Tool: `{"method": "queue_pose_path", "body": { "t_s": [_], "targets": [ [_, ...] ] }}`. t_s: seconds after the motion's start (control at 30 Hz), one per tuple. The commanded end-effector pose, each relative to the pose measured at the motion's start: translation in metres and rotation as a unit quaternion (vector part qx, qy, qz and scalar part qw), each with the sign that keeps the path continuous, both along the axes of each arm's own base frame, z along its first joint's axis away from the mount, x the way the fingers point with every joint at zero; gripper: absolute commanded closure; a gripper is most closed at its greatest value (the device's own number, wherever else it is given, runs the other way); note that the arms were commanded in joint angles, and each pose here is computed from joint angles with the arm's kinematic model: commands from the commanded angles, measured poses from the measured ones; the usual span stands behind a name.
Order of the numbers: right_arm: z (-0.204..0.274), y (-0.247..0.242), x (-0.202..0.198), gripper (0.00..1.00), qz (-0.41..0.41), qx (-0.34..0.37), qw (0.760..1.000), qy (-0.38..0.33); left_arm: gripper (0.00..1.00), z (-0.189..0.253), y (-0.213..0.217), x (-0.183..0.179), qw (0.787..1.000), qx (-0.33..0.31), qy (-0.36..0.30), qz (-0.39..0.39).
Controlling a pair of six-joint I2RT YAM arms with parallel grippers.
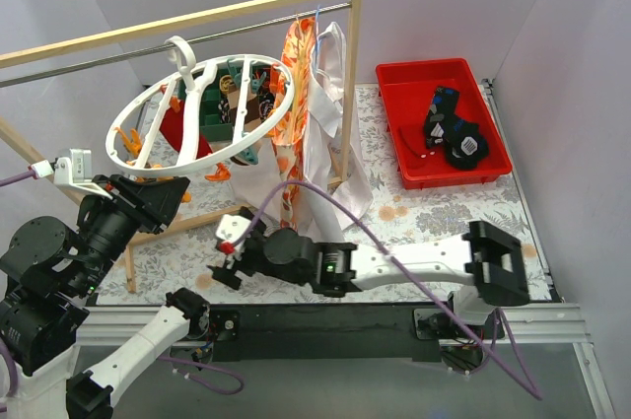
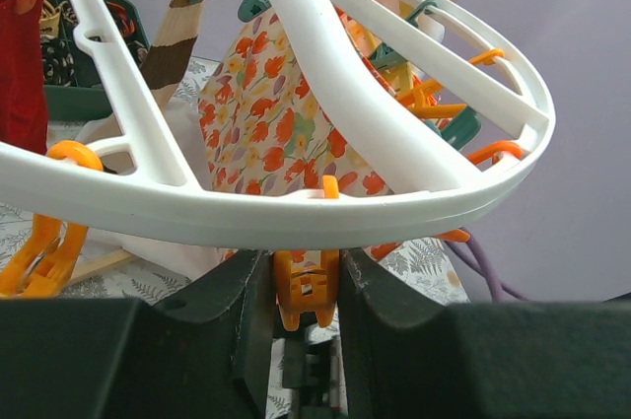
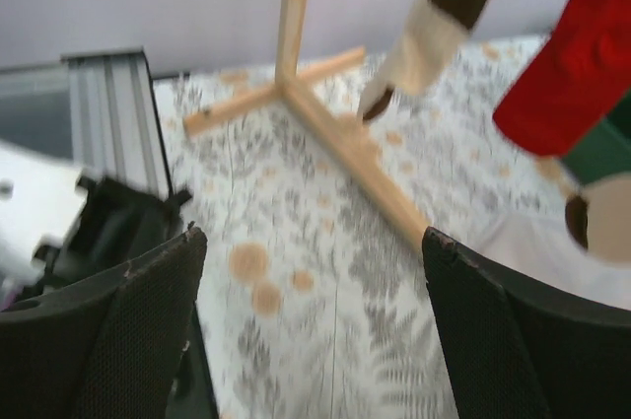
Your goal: Remove the socks clipped to the hanger
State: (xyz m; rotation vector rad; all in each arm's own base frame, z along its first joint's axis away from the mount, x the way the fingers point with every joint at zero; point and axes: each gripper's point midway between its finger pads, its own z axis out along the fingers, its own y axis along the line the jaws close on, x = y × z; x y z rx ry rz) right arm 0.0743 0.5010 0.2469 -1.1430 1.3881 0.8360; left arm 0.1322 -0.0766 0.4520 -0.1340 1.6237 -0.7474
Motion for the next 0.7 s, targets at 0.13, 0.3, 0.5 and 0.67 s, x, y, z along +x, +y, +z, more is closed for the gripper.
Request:
{"method": "queue_pose_path", "body": {
  "t_s": [0.13, 0.3, 0.5, 0.67],
  "targets": [
    [0.059, 0.096, 0.063, 0.04, -0.041, 0.110, 0.990, -0.073, 1.00, 0.005, -0.006, -0.002, 1.000, -0.005, -0.003, -0.018],
    [0.039, 0.131, 0.107, 0.02, -0.049, 0.126, 0.989, -0.064, 1.00, 0.005, -0.009, -0.004, 1.000, -0.010, -0.002, -0.026],
    [0.034, 0.150, 0.128, 0.02, -0.080, 0.140, 0.985, -0.068, 1.00, 0.010, -0.008, -0.007, 0.999, -0.015, -0.008, -0.027],
    [0.027, 0.164, 0.134, 0.02, -0.090, 0.153, 0.982, -0.063, 1.00, 0.016, -0.011, -0.009, 0.999, -0.023, -0.015, -0.037]
  ]
}}
